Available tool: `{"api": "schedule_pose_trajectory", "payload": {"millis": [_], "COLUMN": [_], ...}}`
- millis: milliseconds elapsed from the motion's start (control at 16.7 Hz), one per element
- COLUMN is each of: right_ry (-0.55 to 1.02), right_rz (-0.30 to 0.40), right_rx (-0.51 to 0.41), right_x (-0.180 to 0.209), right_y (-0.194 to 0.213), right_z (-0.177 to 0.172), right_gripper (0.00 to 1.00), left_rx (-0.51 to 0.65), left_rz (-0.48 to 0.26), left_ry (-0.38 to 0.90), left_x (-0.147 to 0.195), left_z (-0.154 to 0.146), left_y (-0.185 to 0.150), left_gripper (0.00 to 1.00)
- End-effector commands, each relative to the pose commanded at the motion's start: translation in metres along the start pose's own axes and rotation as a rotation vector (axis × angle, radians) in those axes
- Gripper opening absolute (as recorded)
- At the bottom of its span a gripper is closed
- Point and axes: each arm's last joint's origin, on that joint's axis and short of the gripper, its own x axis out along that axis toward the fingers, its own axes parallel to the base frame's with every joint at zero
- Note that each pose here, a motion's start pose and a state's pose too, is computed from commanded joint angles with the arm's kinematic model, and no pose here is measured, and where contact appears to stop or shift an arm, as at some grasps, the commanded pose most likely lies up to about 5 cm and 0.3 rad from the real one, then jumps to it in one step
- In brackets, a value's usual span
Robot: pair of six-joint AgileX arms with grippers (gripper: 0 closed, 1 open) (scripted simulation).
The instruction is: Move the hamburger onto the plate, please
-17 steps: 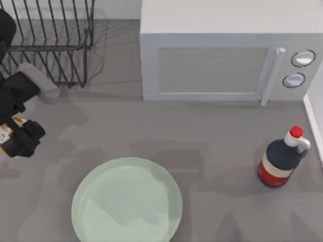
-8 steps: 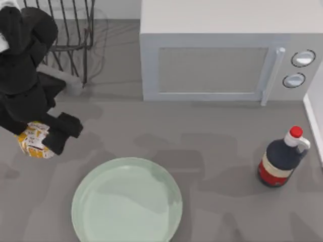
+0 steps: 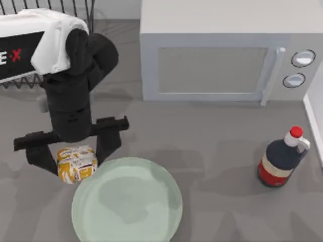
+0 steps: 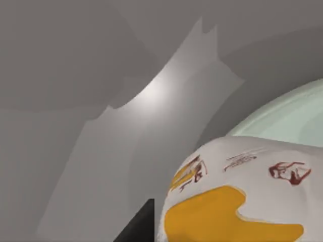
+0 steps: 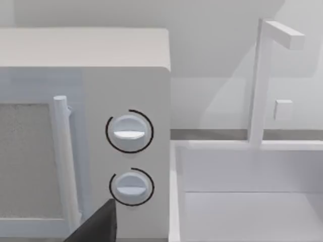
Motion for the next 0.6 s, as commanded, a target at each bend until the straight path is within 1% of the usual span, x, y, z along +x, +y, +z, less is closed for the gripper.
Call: {"api": "schedule_pose_trajectory", "payload": {"millis": [180,300,420,600], "right_ry": [0.0,0.0,0.0,0.0], "right_rz": [0.0,0.0,0.0,0.0], "right_rx": [0.0,0.0,0.0,0.0], "right_x": [0.0,0.0,0.0,0.0], "right_y": [0.0,0.0,0.0,0.0], "right_z": [0.0,0.0,0.0,0.0], "right_gripper": [1.0,1.0,1.0,1.0], "left_rx": [-0.344,-0.559,-0.749,-0.975], "left_rz": [0.048,0.066,0.06,0.009], "left_ry": [0.008,-0.006,-0.031,-0.065], "left_x": [0.008,0.011,0.01,0.005], "left_z": [-0.019,-0.032,-0.045,-0.062], "left_y": [-0.021,-0.034,-0.044,-0.053], "left_gripper": [0.0,0.0,0.0,0.0]}}
